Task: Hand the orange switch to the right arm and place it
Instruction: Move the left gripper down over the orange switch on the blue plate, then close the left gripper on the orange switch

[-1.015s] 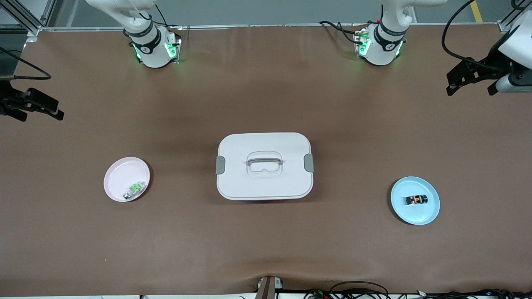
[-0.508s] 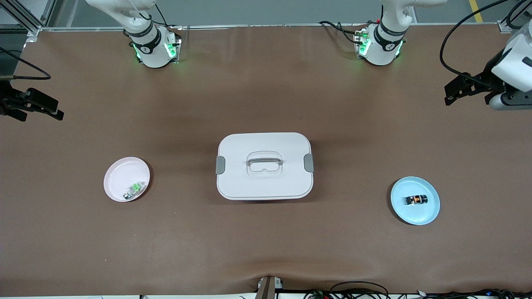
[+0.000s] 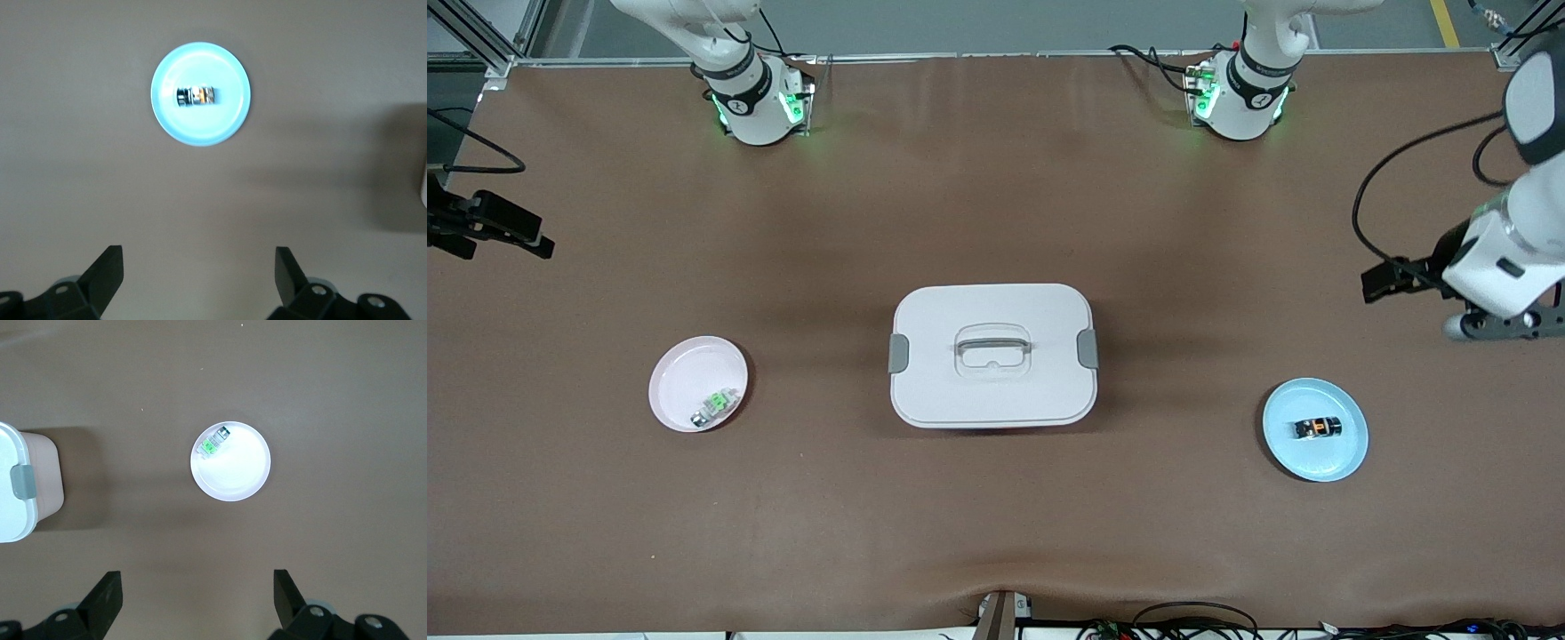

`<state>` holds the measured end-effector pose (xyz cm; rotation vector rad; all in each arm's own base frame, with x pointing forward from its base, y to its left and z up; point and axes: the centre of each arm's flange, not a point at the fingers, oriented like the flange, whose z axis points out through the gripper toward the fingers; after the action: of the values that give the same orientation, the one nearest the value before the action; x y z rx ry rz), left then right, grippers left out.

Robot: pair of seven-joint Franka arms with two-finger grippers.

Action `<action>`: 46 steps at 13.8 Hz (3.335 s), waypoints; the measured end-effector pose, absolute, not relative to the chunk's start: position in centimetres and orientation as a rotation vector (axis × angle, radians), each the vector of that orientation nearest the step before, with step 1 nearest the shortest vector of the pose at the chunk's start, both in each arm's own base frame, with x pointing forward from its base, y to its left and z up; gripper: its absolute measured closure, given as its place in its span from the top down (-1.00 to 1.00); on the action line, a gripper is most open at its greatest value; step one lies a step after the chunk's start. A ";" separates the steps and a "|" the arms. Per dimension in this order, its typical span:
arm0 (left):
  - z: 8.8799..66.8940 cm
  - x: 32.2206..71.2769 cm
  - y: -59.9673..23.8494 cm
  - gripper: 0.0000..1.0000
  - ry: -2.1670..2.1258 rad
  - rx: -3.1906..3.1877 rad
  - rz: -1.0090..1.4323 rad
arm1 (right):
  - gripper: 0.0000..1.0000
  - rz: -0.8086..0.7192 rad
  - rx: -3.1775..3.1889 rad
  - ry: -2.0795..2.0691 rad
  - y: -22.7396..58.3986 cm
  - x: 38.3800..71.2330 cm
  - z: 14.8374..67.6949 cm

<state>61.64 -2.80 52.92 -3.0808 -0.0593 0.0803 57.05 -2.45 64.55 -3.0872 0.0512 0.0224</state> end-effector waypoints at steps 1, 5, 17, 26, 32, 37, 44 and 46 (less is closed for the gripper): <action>51.5 62.6 -2.5 1.00 -0.066 -3.082 0.063 | 1.00 0.023 -3.087 0.053 -2.5 57.1 64.5; 45.3 66.0 -0.9 1.00 -0.089 -3.084 0.003 | 1.00 0.024 -3.087 0.053 -2.5 57.1 64.5; 26.8 70.7 2.1 1.00 -0.017 -3.092 -0.099 | 1.00 0.008 -3.087 0.033 -1.9 57.2 64.6; 21.7 70.5 2.3 1.00 -0.075 -3.129 -0.068 | 1.00 -0.031 -3.116 0.001 -1.5 57.6 64.6; 20.2 70.3 3.2 1.00 -0.085 -3.128 -0.060 | 1.00 -0.025 -3.118 -0.003 -1.4 57.6 64.3; 19.3 70.0 3.3 1.00 -0.088 -3.128 -0.039 | 1.00 -0.024 -3.119 -0.003 -1.4 57.6 64.3; 18.2 69.4 3.3 0.86 -0.088 -3.129 -0.008 | 1.00 -0.025 -3.119 -0.003 -1.4 57.6 64.3; 18.1 69.3 3.3 0.69 -0.088 -3.129 -0.004 | 1.00 -0.025 -3.119 -0.003 -1.4 57.6 64.3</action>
<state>69.29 3.33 18.07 -3.1288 -0.0885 -0.0037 57.62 -1.40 64.27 -3.1186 -0.0030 -0.0245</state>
